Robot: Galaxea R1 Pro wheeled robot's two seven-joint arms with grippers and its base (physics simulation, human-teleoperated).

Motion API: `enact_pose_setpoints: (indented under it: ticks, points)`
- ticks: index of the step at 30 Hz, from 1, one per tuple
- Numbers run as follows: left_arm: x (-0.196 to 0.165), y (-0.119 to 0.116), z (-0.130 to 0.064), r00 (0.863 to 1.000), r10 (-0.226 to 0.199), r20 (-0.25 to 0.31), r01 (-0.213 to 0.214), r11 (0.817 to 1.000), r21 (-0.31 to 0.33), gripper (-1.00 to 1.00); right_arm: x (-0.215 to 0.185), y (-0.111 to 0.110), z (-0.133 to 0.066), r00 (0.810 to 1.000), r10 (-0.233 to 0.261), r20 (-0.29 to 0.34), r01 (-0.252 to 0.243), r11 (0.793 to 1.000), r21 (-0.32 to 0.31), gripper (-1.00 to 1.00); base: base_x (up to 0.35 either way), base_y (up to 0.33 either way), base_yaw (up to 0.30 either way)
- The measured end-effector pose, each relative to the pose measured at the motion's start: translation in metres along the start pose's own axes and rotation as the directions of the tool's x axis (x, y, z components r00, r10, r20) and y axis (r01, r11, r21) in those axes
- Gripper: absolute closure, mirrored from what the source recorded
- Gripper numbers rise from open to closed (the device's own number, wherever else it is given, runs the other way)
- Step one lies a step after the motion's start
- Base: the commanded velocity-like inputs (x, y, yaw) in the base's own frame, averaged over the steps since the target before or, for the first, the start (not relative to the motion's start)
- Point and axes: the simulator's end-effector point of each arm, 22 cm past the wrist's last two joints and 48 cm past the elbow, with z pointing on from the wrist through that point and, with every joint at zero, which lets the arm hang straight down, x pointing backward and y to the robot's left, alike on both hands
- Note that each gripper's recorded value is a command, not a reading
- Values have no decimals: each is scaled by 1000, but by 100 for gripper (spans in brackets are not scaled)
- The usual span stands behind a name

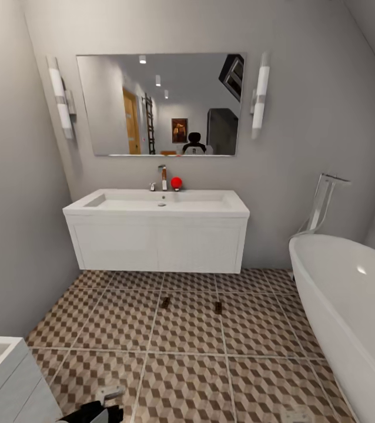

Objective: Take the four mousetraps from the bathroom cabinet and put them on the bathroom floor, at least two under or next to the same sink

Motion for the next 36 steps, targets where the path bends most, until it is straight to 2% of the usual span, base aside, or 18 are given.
enact_pose_setpoints:
  ticks: [7,15,28,36]
  points:
    - [61,7,-7,996,14,-86,-14,1000,4,-100,54,-3,-11,997,-17,-72,17,1000,0,-100,0,0,0]
    - [107,20,-20,988,21,-153,-23,1000,-8,-100,90,-7,-27,992,-29,-126,30,1000,1,-100,0,0,0]
    - [162,36,-48,971,30,-236,-37,999,-23,-100,136,-23,-55,980,-46,-196,49,999,10,-100,0,0,0]
    - [184,43,-65,962,34,-273,-44,999,-29,-100,164,-37,-73,976,-53,-212,58,998,20,-100,0,0,0]
